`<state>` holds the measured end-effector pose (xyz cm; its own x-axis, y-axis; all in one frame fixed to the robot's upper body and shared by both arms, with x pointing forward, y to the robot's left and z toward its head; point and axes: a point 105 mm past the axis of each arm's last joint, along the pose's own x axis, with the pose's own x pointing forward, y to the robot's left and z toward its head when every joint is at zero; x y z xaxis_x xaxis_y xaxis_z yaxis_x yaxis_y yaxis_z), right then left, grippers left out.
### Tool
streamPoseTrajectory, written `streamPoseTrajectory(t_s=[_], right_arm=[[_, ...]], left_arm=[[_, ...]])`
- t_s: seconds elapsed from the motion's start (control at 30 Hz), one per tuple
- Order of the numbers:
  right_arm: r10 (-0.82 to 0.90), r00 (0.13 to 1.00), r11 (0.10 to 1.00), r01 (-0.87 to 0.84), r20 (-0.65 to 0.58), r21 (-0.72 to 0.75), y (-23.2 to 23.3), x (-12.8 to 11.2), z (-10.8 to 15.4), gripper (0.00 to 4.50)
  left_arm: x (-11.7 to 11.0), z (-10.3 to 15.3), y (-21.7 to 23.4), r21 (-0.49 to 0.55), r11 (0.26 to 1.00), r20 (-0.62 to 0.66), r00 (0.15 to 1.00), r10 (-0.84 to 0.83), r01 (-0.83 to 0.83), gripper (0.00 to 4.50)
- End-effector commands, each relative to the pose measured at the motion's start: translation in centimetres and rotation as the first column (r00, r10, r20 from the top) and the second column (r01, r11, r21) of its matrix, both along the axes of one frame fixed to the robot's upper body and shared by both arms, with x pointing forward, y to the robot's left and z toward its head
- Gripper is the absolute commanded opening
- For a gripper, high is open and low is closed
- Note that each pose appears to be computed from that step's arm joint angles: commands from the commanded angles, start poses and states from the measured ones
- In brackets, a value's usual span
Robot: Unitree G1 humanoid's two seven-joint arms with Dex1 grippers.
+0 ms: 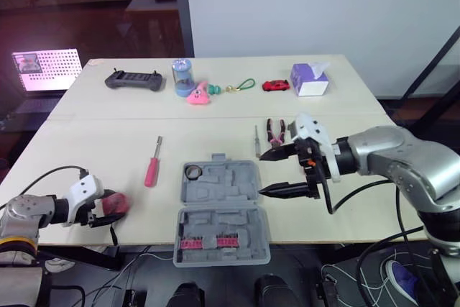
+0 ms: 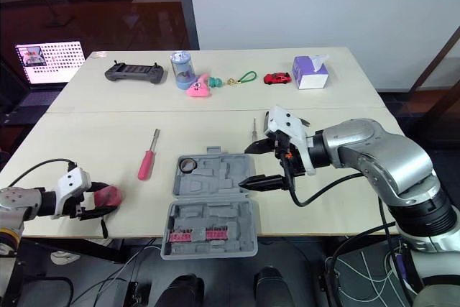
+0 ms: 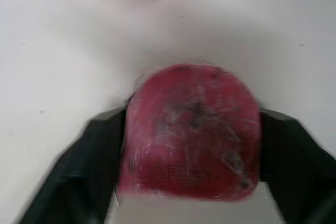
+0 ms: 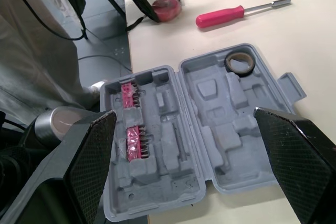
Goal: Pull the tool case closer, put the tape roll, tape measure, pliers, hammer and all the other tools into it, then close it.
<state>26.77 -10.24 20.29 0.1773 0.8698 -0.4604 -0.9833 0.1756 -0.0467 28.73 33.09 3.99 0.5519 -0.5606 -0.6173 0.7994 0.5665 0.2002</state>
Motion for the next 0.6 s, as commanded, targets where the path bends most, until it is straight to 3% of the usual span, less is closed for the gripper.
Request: streamPoseTrajectory(t_s=[0.03,0.17,0.27,0.37,0.4,0.47,0.53,0.6], right_arm=[[-0.001,0.999,1.0,0.001,0.033,0.005,-0.1,-0.2,0.6,4.5],[-0.024,0.999,1.0,0.025,0.024,-0.018,-0.1,0.1,-0.4,4.5],[-0.078,0.993,0.997,0.078,0.085,-0.003,0.1,1.1,-0.6,4.5],[-0.165,0.985,0.986,0.163,0.05,0.037,0.2,1.6,-0.8,4.5],[-0.207,0.978,0.978,0.206,0.011,0.043,0.2,1.8,-1.0,4.5],[-0.257,0.947,0.963,0.267,-0.194,0.027,0.2,1.7,-1.6,4.5],[-0.175,0.887,0.974,0.219,-0.428,0.056,1.4,0.5,-1.4,4.5],[-0.117,0.852,0.974,0.198,-0.51,0.107,2.4,0.2,-1.1,4.5]], left_arm=[[-0.4,1.3,1.6,0.0,0.999,0.024,0.999,0.044,-0.044,2.96],[0.3,3.3,0.7,-0.033,0.999,0.081,0.996,-0.026,0.029,2.96],[1.5,6.3,-1.4,-0.075,0.987,0.158,0.979,-0.128,0.141,2.96],[2.1,8.6,-4.1,-0.11,0.963,0.207,0.953,-0.219,0.245,2.96],[2.2,9.1,-4.8,-0.116,0.956,0.214,0.947,-0.24,0.268,2.96],[2.3,9.9,-6.5,-0.12,0.942,0.228,0.932,-0.282,0.314,2.96],[2.4,10.7,-9.0,-0.118,0.918,0.248,0.906,-0.342,0.378,2.96],[2.4,11.0,-11.1,-0.119,0.896,0.262,0.884,-0.387,0.427,2.96]])
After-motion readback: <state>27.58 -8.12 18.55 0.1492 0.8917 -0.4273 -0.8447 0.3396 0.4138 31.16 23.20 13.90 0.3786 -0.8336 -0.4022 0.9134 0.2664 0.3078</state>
